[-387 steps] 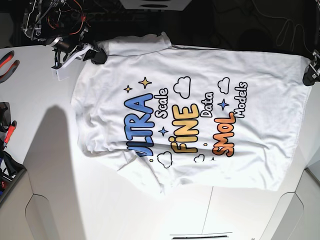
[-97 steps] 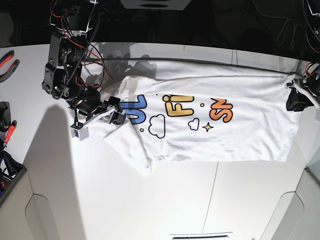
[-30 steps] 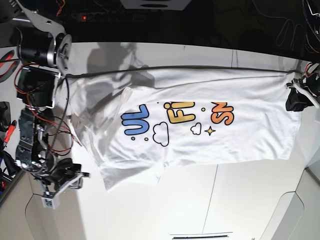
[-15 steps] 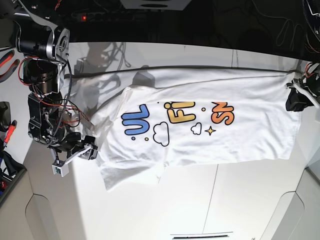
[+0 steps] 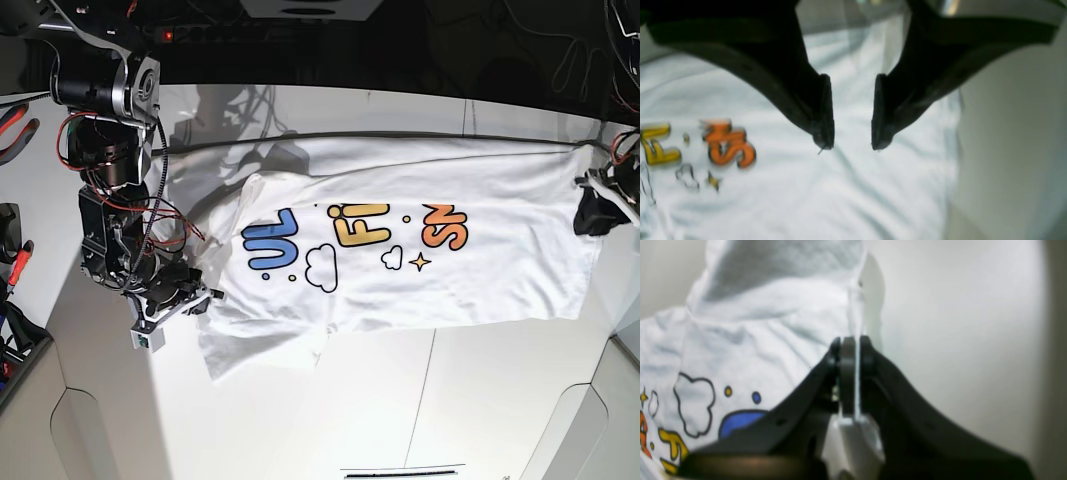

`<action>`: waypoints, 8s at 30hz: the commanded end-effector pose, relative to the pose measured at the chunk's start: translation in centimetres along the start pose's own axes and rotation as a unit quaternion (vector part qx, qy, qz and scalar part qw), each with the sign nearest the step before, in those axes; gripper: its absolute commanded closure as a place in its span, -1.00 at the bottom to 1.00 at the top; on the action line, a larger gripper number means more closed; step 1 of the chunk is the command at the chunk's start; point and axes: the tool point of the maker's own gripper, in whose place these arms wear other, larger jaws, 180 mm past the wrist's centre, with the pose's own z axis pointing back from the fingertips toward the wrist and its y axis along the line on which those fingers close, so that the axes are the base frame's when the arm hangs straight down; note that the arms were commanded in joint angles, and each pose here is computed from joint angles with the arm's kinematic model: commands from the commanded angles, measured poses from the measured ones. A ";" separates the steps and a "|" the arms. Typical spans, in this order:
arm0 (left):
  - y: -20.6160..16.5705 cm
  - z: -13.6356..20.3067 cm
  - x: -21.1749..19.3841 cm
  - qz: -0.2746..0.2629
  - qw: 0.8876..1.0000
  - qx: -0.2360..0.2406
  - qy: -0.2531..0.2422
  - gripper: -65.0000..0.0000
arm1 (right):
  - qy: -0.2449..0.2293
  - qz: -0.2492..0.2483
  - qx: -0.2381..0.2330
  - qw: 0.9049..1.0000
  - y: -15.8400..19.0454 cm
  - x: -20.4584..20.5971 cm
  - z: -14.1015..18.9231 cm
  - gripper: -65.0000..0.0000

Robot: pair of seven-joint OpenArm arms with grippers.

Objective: Layout the t-shirt on the table in an organized manner, then fold the t-shirt properly
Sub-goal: 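Move the right gripper along the shirt side to grasp the hem corner, then lower the left gripper and grasp the shirt side opposite the right gripper, then lift the shirt side with both grippers and fold it lengthwise over the print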

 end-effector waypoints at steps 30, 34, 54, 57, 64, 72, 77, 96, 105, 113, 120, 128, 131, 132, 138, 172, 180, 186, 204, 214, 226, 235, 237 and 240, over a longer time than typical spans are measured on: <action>3.8 -15.3 3.6 0.010 0.992 0.115 0.050 0.10 | 0.056 0.003 -0.013 0.998 -7.8 -5.7 5.1 1.00; 4.2 -15.3 3.6 0.012 0.991 0.128 0.042 0.29 | 0.051 -0.004 -0.006 0.999 -7.4 -5.5 5.0 1.00; 5.8 -14.5 6.0 -0.074 0.986 0.148 0.009 0.41 | 0.019 0.008 0.011 1.000 -6.0 -2.5 5.8 1.00; 6.0 -14.3 4.9 -0.071 0.985 0.157 0.017 0.32 | 0.020 0.009 0.015 1.000 -5.8 -2.6 5.7 1.00; 3.8 -15.1 3.1 0.000 0.992 0.127 0.007 0.32 | 0.023 0.009 0.016 1.000 -5.7 -2.8 5.6 1.00; 3.0 -15.5 3.8 0.043 0.992 0.121 -0.014 0.32 | 0.026 0.009 0.015 1.000 -5.8 -3.0 5.7 1.00; 2.9 -15.5 5.8 0.046 0.992 0.112 -0.040 0.32 | 0.026 0.009 0.015 1.000 -5.8 -3.0 5.7 1.00; 1.0 -16.4 4.7 -0.014 0.994 0.107 -0.019 0.32 | 0.026 0.009 0.016 0.999 -5.8 -3.0 5.7 1.00; 1.9 -16.0 0.5 0.012 0.993 0.119 0.026 0.32 | 0.026 0.009 0.016 0.999 -5.7 -3.0 5.7 1.00; -0.6 -16.4 -2.6 0.045 0.994 0.088 0.056 0.48 | 0.026 0.009 0.016 0.999 -5.7 -3.0 5.6 1.00; -1.8 -16.8 -2.5 0.046 0.994 0.079 0.053 1.00 | 0.026 0.009 0.016 0.999 -5.7 -3.0 5.7 1.00; -3.0 -17.1 -1.3 0.040 0.997 0.047 0.044 1.00 | 0.011 -0.012 0.034 0.999 -5.1 -2.5 5.7 1.00; -3.2 -17.2 -0.5 0.035 0.998 0.044 0.038 1.00 | 0.011 -0.014 0.035 0.999 -5.0 -2.5 5.7 1.00; -3.2 -17.3 -0.2 0.034 0.998 0.043 0.035 1.00 | 0.012 -0.013 0.035 0.999 -5.1 -2.5 5.7 1.00; -2.9 -17.2 0.5 0.046 0.998 0.045 0.023 1.00 | 0.011 -0.014 0.036 0.999 -5.0 -2.5 5.7 1.00; 0.5 -12.5 6.7 0.238 0.967 -0.078 -0.042 1.00 | -0.040 0.102 0.078 0.991 0.1 2.3 10.6 1.00; 2.4 -10.1 5.9 0.249 0.965 -0.078 -0.042 1.00 | -0.035 0.103 0.063 0.992 -0.8 -0.1 12.0 1.00; 1.7 -8.2 5.8 0.198 0.975 -0.087 -0.053 1.00 | -0.059 0.080 0.040 0.994 -3.0 1.0 13.2 1.00; 3.8 -3.5 2.4 0.232 0.969 -0.073 -0.044 1.00 | -0.060 0.085 0.045 0.994 -2.3 -1.7 17.0 1.00; 3.5 -2.6 -1.6 0.233 0.970 -0.069 0.014 1.00 | 0.033 0.088 -0.005 0.996 -4.7 -8.6 17.7 1.00; 3.8 -2.3 -1.6 0.232 0.970 -0.066 0.015 0.38 | 0.059 0.058 -0.012 0.996 -5.8 -10.2 17.1 0.22; 7.0 -0.2 2.0 0.266 0.961 -0.046 -0.066 0.38 | -0.085 0.150 -0.025 0.985 -2.3 -1.1 21.7 0.22; 7.0 -0.1 2.1 0.266 0.961 -0.045 -0.067 0.38 | -0.101 0.147 -0.025 0.984 -2.1 -0.3 21.5 0.22; 6.7 -0.3 1.9 0.270 0.959 -0.048 -0.066 0.38 | -0.119 0.128 -0.018 0.984 -1.8 0.7 20.0 0.19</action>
